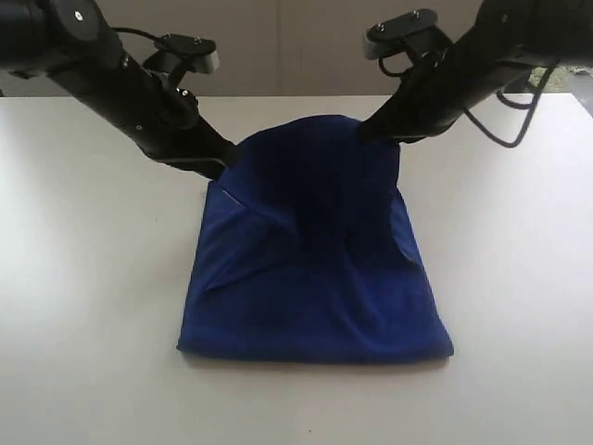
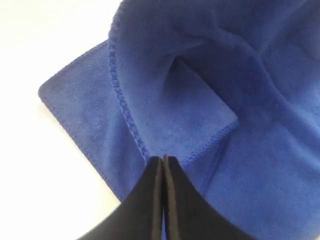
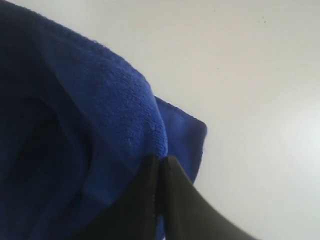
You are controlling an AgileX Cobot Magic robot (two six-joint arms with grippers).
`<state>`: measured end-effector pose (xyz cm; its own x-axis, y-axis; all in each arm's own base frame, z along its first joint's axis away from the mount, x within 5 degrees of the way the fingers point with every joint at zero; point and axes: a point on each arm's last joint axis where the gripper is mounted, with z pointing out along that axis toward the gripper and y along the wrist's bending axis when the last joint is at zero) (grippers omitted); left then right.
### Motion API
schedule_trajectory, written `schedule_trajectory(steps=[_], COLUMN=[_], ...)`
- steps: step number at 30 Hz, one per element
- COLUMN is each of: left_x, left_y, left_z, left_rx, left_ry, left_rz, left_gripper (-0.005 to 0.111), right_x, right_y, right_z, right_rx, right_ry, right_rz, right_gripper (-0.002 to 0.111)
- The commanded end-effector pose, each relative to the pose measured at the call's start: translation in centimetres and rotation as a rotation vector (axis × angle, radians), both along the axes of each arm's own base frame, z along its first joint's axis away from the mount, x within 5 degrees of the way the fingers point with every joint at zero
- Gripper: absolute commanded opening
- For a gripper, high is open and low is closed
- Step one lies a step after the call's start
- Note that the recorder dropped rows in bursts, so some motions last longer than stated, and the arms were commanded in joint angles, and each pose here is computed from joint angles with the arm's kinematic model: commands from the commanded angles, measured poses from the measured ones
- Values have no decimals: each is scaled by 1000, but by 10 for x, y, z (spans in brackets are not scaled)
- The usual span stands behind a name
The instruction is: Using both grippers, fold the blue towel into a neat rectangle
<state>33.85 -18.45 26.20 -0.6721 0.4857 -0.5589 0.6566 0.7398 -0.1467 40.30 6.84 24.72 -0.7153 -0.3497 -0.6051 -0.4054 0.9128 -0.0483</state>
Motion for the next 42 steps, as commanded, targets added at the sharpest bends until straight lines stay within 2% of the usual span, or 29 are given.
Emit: schedule_trajectory(steps=[1,5,13,20,22,27,34,42], left_x=[-23,-40,-79,-124,-133,-156,-198,-239], left_y=[9,15,25,8,7,17,26,49], left_z=[26,46,89,89,91,101,122,141], left_rx=[30,42,16,16,25,84,35,5], left_ry=[28,28,-46,-55,-69,-111,-128,-116], left_rz=[-73,-136,-191,-316,-317,-277,-331,-358], left_gripper=[0,0,0,0,0,0,0,0], right_x=[-24,-53,-119,-164,-178,-211,-256,-294], right_y=[-5,-9,-19,-16,-13,-11,-15,-17], right_z=[30,47,79,82,87,96,113,124], right_rx=[-58,-61,-53,-65,-60,-50,-28,14], right_ry=[-49,-83,-170,-182,-203,-251,-325,-345], right_rz=[51,58,57,119,141,186,234,323], right_gripper=[0,0,0,0,0,0,0,0])
